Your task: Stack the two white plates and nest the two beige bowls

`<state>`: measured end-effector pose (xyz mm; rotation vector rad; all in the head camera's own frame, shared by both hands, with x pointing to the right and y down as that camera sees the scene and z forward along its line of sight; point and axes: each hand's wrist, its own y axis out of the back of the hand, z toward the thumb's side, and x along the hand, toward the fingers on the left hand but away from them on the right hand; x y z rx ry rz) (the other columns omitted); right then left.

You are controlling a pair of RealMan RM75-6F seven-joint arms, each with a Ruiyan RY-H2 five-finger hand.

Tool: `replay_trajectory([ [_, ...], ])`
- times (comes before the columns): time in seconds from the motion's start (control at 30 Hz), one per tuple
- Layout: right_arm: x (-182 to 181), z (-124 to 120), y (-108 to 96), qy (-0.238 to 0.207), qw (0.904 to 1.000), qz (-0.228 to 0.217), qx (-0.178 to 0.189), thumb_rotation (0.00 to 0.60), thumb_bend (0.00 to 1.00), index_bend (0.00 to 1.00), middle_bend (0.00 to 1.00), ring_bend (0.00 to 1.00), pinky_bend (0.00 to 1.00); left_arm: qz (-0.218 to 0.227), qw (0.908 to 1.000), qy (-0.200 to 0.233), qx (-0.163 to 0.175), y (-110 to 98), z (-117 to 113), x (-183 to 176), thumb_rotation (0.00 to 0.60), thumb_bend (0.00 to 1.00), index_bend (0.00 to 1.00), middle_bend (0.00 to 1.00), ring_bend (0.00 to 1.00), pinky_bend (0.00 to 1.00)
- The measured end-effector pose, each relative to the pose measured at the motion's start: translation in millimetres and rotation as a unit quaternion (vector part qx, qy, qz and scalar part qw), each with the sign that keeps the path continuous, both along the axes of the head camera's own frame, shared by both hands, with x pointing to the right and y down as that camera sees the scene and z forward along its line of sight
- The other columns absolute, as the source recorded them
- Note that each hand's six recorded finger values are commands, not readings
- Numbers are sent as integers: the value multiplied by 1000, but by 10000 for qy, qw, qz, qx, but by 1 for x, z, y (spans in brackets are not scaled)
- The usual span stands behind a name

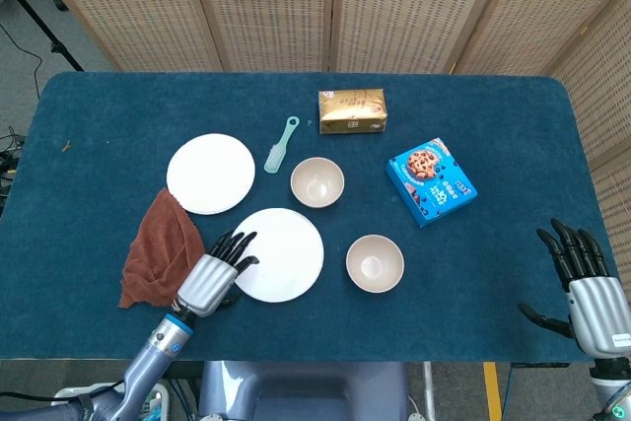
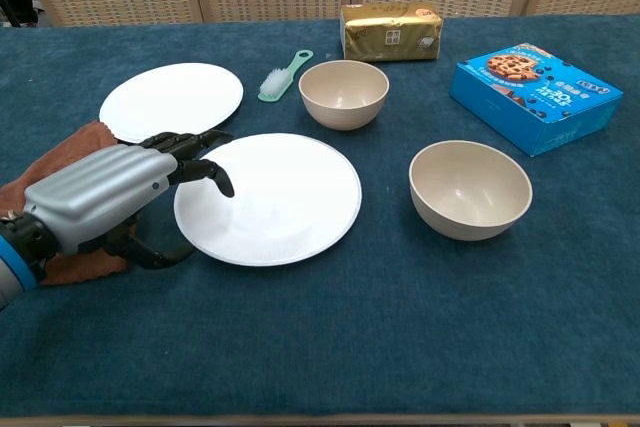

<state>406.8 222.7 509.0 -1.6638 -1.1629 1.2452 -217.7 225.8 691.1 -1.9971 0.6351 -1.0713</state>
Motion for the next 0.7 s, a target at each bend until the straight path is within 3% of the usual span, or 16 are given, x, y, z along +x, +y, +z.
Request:
replay_trajectory([
  [0.23, 1, -1, -1, -21, 10000, 19, 7, 600, 0, 0, 0, 0, 0, 76, 9999, -70, 37, 1, 5, 6, 600, 373, 346, 0, 0, 0],
  [0.47, 1, -2, -1, -59, 10000, 19, 15, 600, 0, 0, 0, 0, 0, 28, 9999, -6, 146, 1, 7, 12, 600, 480, 534, 0, 0, 0],
  [0.7, 1, -2, -1, -99, 10000, 12, 7, 600, 0, 0, 0, 0, 0, -30, 9998, 46, 188, 0, 9, 14, 600, 501, 684, 0, 0, 0],
])
